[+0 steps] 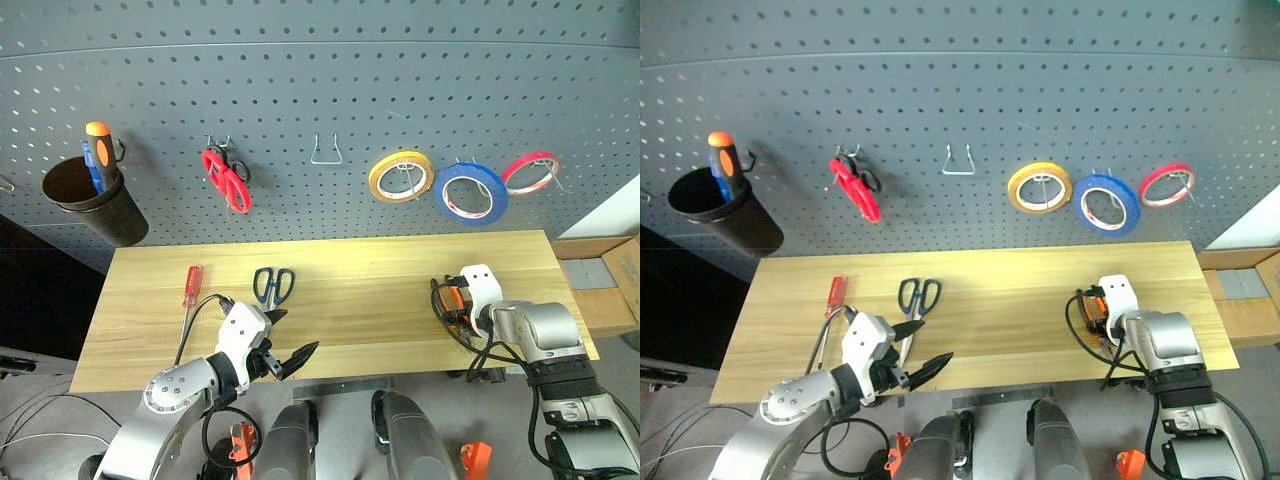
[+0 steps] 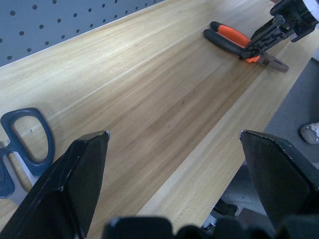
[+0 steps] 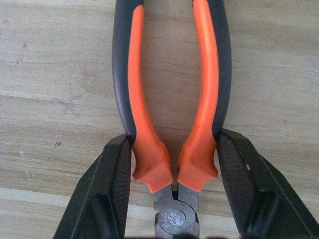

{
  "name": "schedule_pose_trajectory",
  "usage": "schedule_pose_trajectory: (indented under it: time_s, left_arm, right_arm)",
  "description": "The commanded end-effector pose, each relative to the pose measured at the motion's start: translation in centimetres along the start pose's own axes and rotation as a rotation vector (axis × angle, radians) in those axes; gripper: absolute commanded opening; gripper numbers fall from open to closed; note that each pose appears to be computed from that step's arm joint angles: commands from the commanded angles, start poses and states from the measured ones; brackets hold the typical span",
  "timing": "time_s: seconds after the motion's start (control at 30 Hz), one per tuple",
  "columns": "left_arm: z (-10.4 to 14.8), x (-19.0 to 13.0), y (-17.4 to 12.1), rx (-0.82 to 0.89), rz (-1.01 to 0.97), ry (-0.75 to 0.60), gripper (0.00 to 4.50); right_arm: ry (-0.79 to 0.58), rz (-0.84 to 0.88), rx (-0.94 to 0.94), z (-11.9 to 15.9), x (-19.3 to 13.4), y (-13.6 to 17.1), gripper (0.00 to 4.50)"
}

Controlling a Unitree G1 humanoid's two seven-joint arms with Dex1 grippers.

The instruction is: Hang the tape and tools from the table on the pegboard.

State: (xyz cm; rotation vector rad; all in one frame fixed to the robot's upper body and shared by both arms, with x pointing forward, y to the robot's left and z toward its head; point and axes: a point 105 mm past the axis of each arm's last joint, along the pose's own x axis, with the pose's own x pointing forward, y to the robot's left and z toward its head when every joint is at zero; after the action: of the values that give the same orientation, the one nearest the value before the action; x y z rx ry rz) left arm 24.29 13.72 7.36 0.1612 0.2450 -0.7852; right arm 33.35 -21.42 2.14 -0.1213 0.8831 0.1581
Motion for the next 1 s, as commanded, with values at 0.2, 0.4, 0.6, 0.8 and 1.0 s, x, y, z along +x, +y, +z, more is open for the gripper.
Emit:
schedule_pose_trajectory:
  time_s: [0.2,0.4,0.6,0.8,1.0]
  left_arm:
    - [2.9,0.0,0.7,0.013,-0.006,-0.118,4.5]
    - [5.9,-0.9,2.9,0.026,0.097,-0.238,4.5]
    - [8.8,-1.5,3.9,0.104,0.209,-0.349,4.5]
    - [11.1,-2.2,4.2,0.143,0.275,-0.428,4.5]
    - [11.4,-2.9,3.9,0.153,0.319,-0.456,4.5]
  right_arm:
    - [-0.127,0.371,-0.244,2.1,-6.0,3.9,2.01]
    - [-0.383,0.779,-0.411,4.1,-13.0,10.0,2.01]
    - [-0.715,0.98,-0.383,9.8,-17.4,14.1,2.01]
    - [-0.95,1.019,-0.396,15.6,-21.0,16.1,2.01]
    - [-1.046,0.967,-0.502,18.1,-22.1,17.6,2.01]
